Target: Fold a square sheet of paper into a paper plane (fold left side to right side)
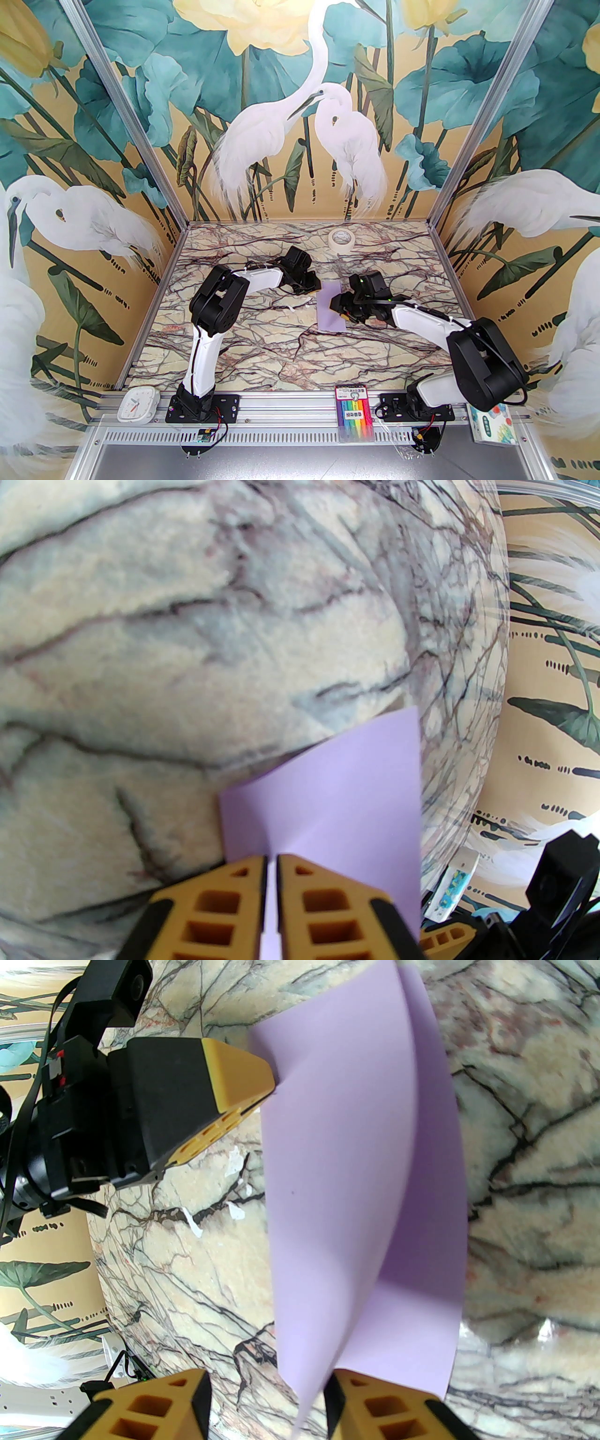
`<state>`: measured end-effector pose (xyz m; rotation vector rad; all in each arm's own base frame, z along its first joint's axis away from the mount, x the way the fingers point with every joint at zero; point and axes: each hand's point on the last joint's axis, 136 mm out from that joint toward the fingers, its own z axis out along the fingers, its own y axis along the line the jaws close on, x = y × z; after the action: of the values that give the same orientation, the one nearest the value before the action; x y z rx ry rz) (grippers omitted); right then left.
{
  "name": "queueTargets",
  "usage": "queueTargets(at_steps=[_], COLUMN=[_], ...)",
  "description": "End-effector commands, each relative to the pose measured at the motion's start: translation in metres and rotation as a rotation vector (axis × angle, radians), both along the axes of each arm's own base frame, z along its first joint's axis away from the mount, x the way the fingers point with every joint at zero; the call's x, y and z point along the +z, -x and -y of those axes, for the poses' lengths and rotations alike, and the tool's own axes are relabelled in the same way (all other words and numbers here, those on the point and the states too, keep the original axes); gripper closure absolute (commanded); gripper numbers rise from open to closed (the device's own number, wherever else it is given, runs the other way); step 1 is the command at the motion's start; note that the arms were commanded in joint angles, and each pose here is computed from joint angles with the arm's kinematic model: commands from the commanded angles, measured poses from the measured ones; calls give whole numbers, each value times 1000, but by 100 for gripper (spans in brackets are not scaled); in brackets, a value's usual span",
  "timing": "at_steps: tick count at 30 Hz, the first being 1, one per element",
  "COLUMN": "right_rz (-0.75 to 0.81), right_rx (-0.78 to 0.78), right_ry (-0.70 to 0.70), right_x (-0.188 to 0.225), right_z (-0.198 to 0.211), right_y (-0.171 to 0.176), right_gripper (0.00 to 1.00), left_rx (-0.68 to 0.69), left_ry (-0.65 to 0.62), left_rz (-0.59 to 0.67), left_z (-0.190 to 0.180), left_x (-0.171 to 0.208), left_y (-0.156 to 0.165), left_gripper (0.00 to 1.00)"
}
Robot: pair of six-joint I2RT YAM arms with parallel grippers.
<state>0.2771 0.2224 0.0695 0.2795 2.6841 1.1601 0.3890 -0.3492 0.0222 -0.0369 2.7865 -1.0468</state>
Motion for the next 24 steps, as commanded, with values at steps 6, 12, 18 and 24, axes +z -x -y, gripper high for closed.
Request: queueTargets(at_steps=[6, 12, 18, 24], right_rz=[36, 28, 17, 16], right_rx=[14, 13, 17, 22], right_ry=[-54, -47, -54, -62], right_x=[5, 0, -5, -5], right_z=[-15, -16, -19, -20], right_y=[-23, -27, -29, -27], right_gripper=[54, 53, 51, 48], left_rx=[-7, -7, -3, -1], left_ry=[-52, -44, -19, -18], left_rz=[-50, -42, -13, -23], left_z=[-6, -5, -5, -6], left_x=[-10, -4, 15, 11], left_y=[20, 19, 14, 15], left_gripper=[88, 88, 85, 85])
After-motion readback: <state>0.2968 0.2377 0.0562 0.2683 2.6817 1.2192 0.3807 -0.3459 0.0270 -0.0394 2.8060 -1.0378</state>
